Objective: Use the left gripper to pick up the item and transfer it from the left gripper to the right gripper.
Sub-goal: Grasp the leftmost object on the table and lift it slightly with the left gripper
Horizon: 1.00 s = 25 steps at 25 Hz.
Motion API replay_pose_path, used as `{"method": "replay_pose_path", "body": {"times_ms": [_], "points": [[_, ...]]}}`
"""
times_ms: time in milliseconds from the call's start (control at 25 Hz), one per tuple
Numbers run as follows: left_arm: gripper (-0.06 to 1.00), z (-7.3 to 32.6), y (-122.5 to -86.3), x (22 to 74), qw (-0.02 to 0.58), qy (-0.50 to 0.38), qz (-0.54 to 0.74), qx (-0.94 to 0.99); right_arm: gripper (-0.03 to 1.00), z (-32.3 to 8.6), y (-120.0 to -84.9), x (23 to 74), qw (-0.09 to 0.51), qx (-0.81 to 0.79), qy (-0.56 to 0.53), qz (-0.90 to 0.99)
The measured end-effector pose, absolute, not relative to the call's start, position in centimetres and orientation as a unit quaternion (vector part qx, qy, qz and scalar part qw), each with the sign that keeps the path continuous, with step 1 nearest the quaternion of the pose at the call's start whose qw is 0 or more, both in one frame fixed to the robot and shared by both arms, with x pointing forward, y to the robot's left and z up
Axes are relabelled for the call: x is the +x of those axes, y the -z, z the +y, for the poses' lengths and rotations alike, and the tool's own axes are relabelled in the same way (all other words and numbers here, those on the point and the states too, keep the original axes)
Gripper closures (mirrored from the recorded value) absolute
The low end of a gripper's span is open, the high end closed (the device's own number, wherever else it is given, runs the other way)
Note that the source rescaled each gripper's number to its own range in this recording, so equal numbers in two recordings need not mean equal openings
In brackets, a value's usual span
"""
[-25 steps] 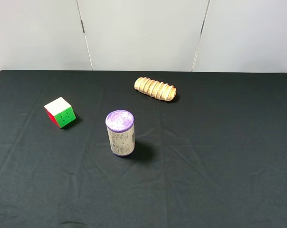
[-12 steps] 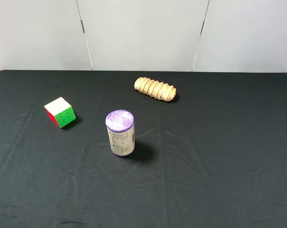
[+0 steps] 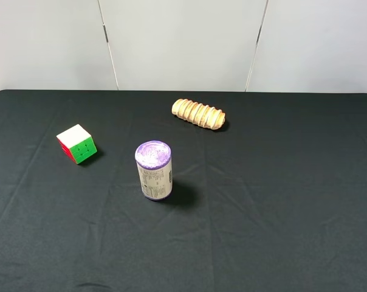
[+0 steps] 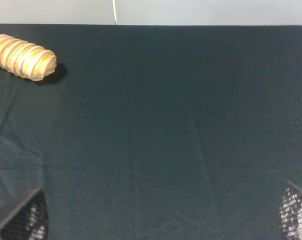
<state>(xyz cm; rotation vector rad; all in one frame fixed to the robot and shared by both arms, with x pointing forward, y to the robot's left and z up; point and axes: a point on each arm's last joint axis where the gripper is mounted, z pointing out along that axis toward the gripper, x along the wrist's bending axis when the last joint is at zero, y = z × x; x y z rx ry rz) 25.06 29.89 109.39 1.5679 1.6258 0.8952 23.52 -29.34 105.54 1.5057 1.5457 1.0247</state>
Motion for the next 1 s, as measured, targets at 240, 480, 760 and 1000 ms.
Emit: {"method": "replay_pose_path", "body": {"times_ms": [240, 480, 760, 1000], "points": [[-0.02, 30.1, -112.1, 29.7, 0.296, -0.310, 0.631, 0.647, -0.03, -29.3, -105.5, 23.5, 0.368, 0.586, -0.399, 0.602], [-0.02, 30.5, -113.0, 35.8, 0.254, -0.286, 0.621, 0.684, -0.03, -29.3, -105.5, 23.5, 0.368, 0.586, -0.399, 0.602], [-0.03, 30.9, -109.4, 42.9, 0.193, -0.231, 0.612, 0.732, -0.03, -29.3, -105.5, 23.5, 0.368, 0.586, -0.399, 0.602], [-0.05, 30.4, -104.9, 47.8, 0.149, -0.187, 0.577, 0.781, -0.03, -29.3, -105.5, 23.5, 0.368, 0.586, -0.399, 0.602]]}}
